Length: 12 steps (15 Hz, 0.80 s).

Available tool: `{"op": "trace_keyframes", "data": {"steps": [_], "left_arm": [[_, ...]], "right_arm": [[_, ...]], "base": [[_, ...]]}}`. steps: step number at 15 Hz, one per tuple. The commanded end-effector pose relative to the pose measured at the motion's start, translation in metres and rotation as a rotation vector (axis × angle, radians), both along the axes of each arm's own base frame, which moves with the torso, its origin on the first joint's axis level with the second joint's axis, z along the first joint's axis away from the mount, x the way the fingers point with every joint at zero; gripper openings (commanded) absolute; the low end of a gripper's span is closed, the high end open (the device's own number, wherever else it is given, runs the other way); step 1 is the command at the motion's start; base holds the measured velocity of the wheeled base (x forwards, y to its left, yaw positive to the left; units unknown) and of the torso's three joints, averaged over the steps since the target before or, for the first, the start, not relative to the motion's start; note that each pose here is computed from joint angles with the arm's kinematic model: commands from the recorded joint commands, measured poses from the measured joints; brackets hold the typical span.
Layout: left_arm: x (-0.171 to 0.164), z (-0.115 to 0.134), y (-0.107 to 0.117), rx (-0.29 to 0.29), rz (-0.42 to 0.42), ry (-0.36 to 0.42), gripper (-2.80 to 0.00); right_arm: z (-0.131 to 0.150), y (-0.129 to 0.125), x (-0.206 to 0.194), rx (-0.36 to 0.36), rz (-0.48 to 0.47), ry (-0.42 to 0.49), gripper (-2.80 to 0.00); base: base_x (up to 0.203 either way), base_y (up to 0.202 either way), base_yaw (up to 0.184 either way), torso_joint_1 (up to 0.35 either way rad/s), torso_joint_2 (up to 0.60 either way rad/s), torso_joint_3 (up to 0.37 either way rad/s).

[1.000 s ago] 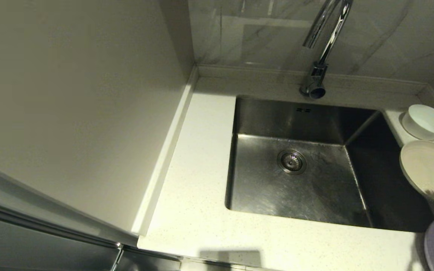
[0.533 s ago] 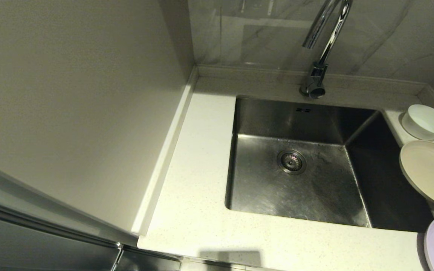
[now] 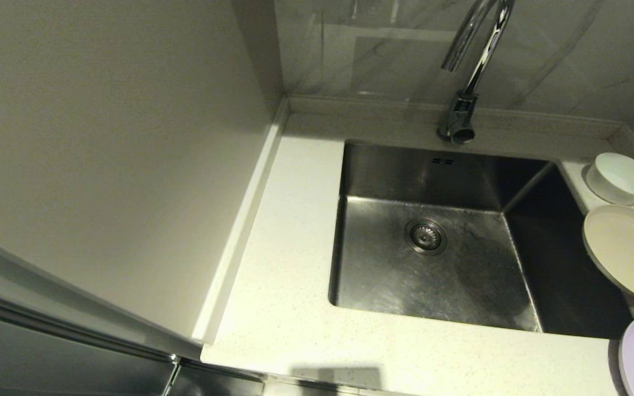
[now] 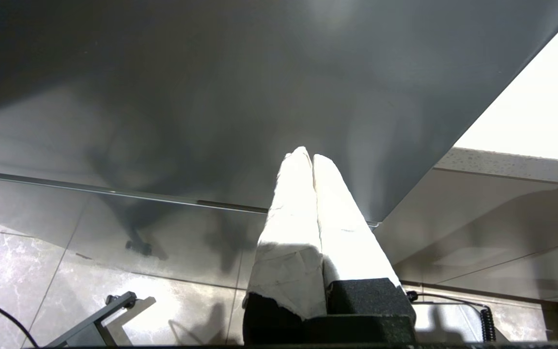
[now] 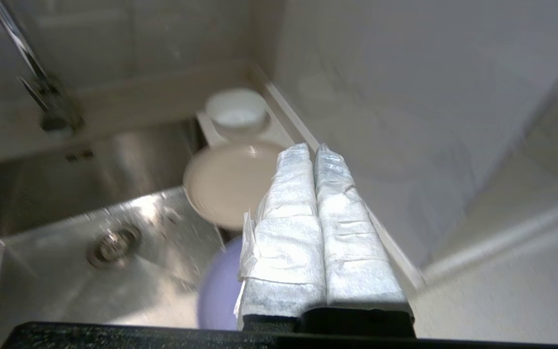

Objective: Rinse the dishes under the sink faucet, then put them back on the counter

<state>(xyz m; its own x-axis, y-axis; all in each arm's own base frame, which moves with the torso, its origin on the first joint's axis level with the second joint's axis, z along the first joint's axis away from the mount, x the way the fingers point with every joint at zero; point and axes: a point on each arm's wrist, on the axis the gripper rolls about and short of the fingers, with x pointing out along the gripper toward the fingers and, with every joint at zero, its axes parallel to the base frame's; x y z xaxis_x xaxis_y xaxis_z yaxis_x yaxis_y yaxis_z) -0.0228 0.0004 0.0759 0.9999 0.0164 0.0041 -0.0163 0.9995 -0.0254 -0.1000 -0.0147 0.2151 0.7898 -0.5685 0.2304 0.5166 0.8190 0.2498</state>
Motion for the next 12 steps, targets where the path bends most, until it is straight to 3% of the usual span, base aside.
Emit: {"op": "trace_keyframes", "data": {"steps": [1,5,7,9,12], "left_arm": [[0.000,0.000,0.000,-0.001,0.000,-0.005,-2.80],[0.000,0.000,0.000,-0.001,0.000,-0.004,-2.80],[0.000,0.000,0.000,-0.001,0.000,-0.004,-2.80],[0.000,0.000,0.000,0.001,0.000,-0.004,-2.80],[0.000,0.000,0.000,-0.001,0.000,-0.004,-2.80]], "right_arm": [[-0.028,0.001,-0.001,0.007,-0.015,-0.018,-2.80],[-0.091,0.004,0.053,-0.030,0.145,0.175,-2.80],[-0.124,0.008,0.072,-0.058,0.310,0.211,-2.80],[-0.128,0.012,0.076,-0.091,0.513,0.188,-2.80],[-0.134,0.014,0.075,-0.093,0.569,0.284,-2.80]], "base": [[0.000,0.000,0.000,0.000,0.00,0.000],[0.000,0.000,0.000,0.000,0.00,0.000],[0.000,0.000,0.000,0.000,0.00,0.000],[0.000,0.000,0.000,0.000,0.00,0.000],[0.000,0.000,0.000,0.000,0.00,0.000]]}}
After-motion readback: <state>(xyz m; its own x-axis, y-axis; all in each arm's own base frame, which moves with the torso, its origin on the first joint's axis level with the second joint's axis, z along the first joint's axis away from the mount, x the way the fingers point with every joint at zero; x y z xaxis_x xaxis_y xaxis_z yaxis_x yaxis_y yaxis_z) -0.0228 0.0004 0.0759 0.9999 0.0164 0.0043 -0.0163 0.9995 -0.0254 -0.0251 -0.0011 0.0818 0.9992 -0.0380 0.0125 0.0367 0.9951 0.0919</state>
